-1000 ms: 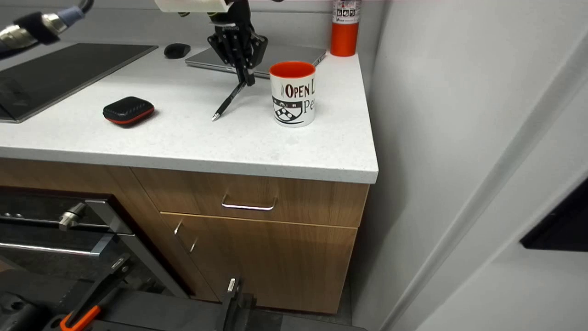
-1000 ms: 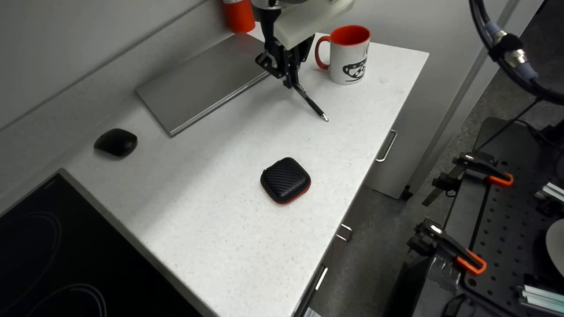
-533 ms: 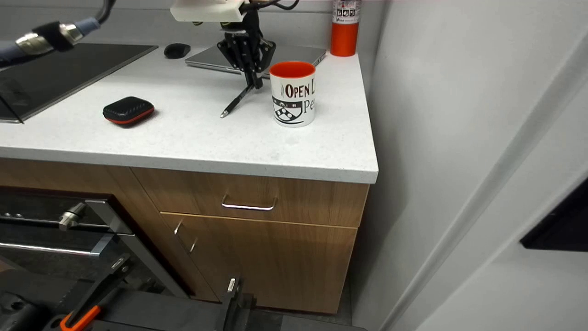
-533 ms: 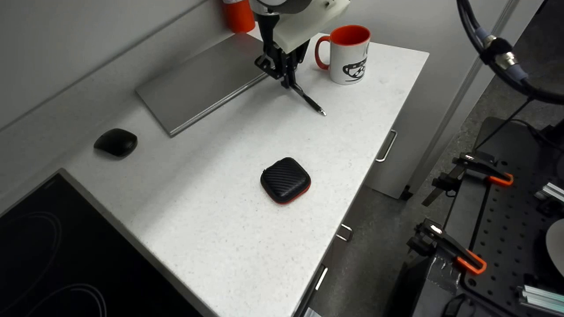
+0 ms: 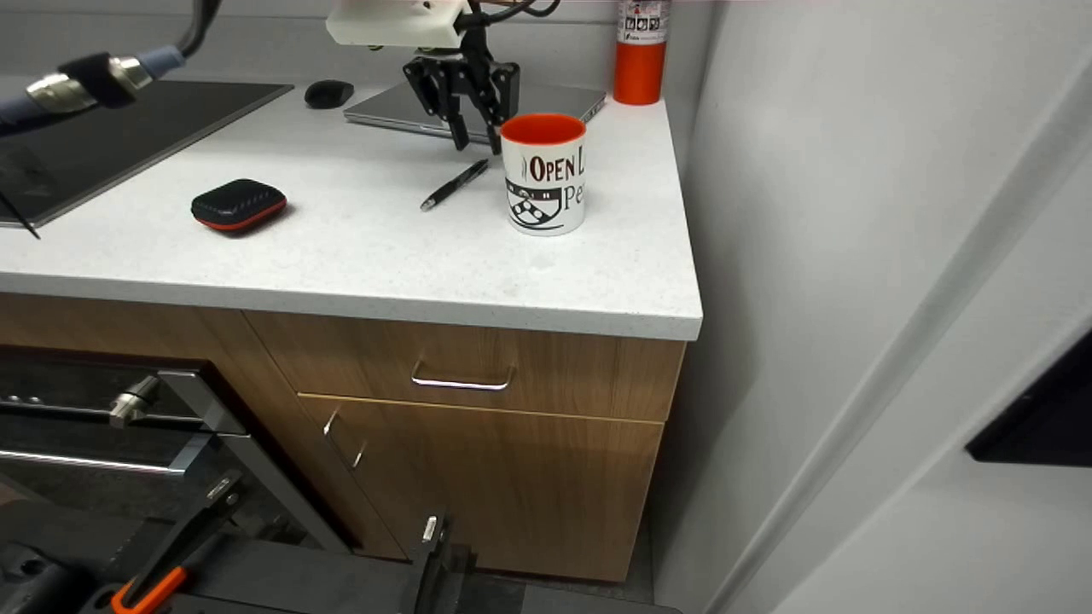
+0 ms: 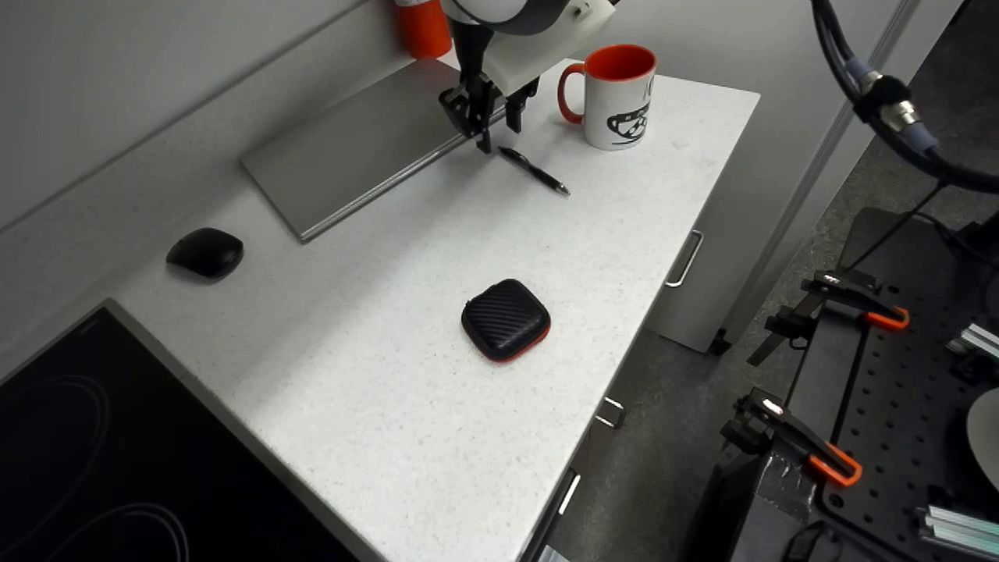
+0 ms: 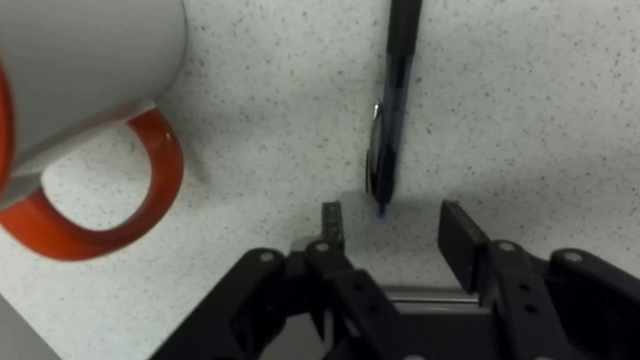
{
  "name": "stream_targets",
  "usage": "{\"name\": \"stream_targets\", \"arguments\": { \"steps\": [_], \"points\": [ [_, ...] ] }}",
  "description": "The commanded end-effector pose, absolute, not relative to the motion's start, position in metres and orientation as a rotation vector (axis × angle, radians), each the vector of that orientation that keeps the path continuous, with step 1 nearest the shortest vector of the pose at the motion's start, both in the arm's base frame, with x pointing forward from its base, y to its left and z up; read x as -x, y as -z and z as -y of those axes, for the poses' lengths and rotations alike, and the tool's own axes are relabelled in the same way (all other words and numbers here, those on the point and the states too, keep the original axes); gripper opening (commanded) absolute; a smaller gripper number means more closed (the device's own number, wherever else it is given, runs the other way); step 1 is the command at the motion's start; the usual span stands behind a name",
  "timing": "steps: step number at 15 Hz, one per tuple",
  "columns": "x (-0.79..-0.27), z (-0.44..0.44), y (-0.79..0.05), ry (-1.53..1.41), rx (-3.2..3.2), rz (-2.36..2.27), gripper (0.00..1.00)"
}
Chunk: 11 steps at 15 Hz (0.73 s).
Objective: Take the pen out of the mug and put it on the counter
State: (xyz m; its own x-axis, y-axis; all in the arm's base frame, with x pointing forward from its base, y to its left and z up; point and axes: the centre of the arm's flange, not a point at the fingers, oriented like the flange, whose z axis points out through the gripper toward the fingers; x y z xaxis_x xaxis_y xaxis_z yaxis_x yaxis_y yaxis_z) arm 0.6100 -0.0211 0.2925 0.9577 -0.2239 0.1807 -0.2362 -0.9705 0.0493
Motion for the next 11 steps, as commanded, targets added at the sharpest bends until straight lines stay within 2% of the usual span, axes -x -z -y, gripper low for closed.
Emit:
{"name": "stream_targets", "arguments": {
  "steps": [1, 3, 11],
  "points": [
    [-0.6087, 0.0213, -0.2939, -0.303, -3.03, 0.33, 0.88],
    [-0.609, 0.0221, -0.2948, -0.285, -3.036, 0.331, 0.99],
    [-0.61, 0.0217, -0.2926, -0.268, -3.04, 0.334, 1.0]
  ]
}}
